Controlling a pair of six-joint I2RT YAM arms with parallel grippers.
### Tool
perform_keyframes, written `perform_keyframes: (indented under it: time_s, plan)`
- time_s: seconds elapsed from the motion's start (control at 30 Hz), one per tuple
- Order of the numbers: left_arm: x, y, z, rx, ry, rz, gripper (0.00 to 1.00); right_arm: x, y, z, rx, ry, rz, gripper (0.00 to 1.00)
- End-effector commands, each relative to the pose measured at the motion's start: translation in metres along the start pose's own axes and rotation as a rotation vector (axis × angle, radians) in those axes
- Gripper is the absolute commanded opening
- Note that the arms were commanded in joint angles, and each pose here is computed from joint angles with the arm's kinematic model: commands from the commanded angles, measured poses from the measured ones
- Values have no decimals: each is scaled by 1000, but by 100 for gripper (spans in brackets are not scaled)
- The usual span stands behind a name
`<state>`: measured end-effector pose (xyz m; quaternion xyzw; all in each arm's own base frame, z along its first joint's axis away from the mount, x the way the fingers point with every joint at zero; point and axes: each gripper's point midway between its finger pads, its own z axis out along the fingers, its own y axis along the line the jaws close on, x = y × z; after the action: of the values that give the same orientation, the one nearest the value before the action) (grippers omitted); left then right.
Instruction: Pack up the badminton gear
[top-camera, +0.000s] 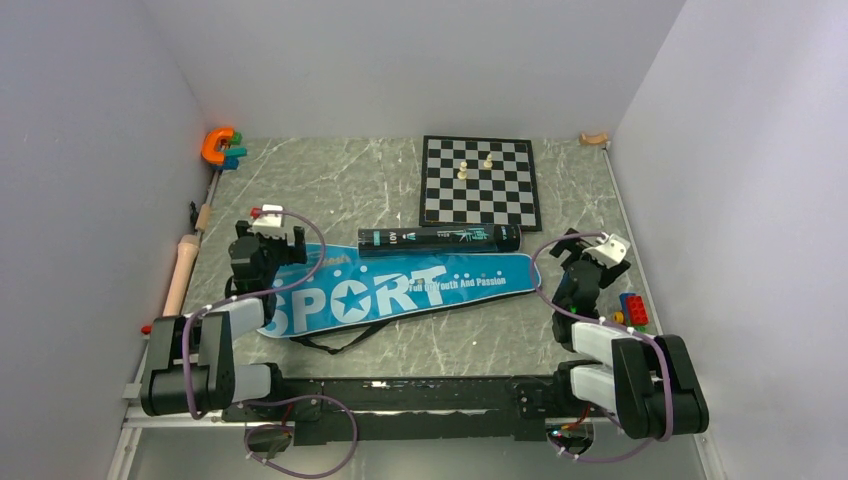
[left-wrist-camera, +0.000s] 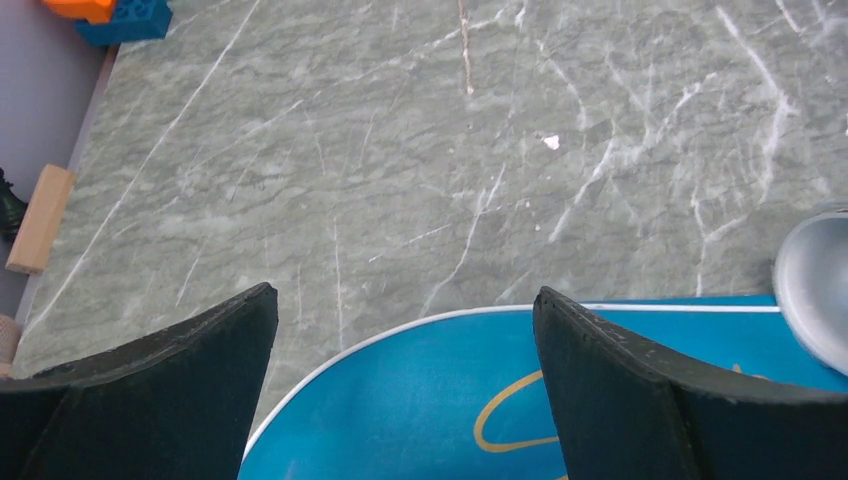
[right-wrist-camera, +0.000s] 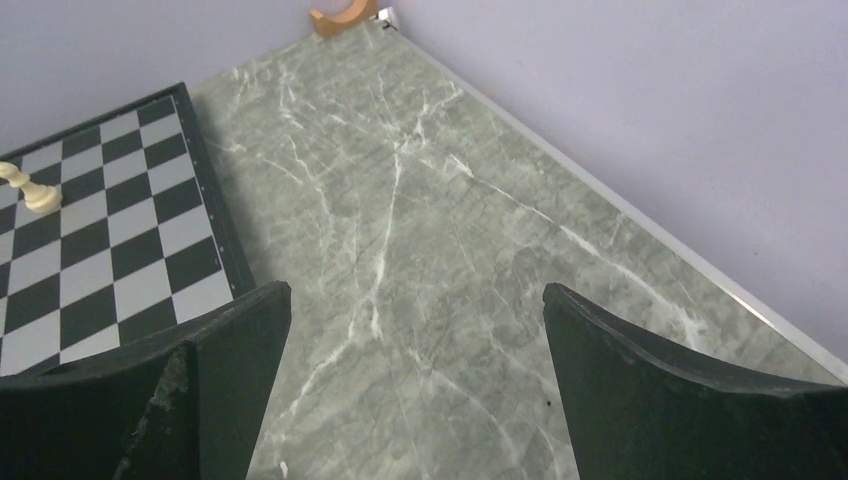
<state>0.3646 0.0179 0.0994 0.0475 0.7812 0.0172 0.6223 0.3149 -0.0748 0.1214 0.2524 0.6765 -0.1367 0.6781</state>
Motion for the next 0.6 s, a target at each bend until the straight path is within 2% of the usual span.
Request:
perform_keyframes:
  time_s: [0.0,0.07,0.1,0.17,0.27,0.3,0.4,0.47,0.57]
  plan:
    - [-29,5,2,-55,-141,20,99,-22,5,2,-8,-85,26,100]
    - [-18,2,-2,-48,-144,25,99,-19,4,-2,-21,-99,27,100]
    - [-24,0,-4,-42,-188,36,99,-17,5,-6,-34,-109,20,100]
    - [-20,-4,-3,-31,-151,46,99,-20,9,-12,-57,-152,21,100]
    - [-23,-3,-2,-36,-178,47,100,-15,8,-18,-55,-186,-1,100]
    - [-20,-3,-1,-34,-151,43,99,-14,9,-21,-54,-192,-23,100]
    - [-20,-2,2,-30,-153,29,99,-2,43,-20,-206,-152,-144,100]
    - [-19,-2,2,-29,-139,28,99,-1,50,-13,-219,-148,-170,100]
    - [-20,-2,0,-30,-154,28,99,14,49,2,-229,-66,-156,100]
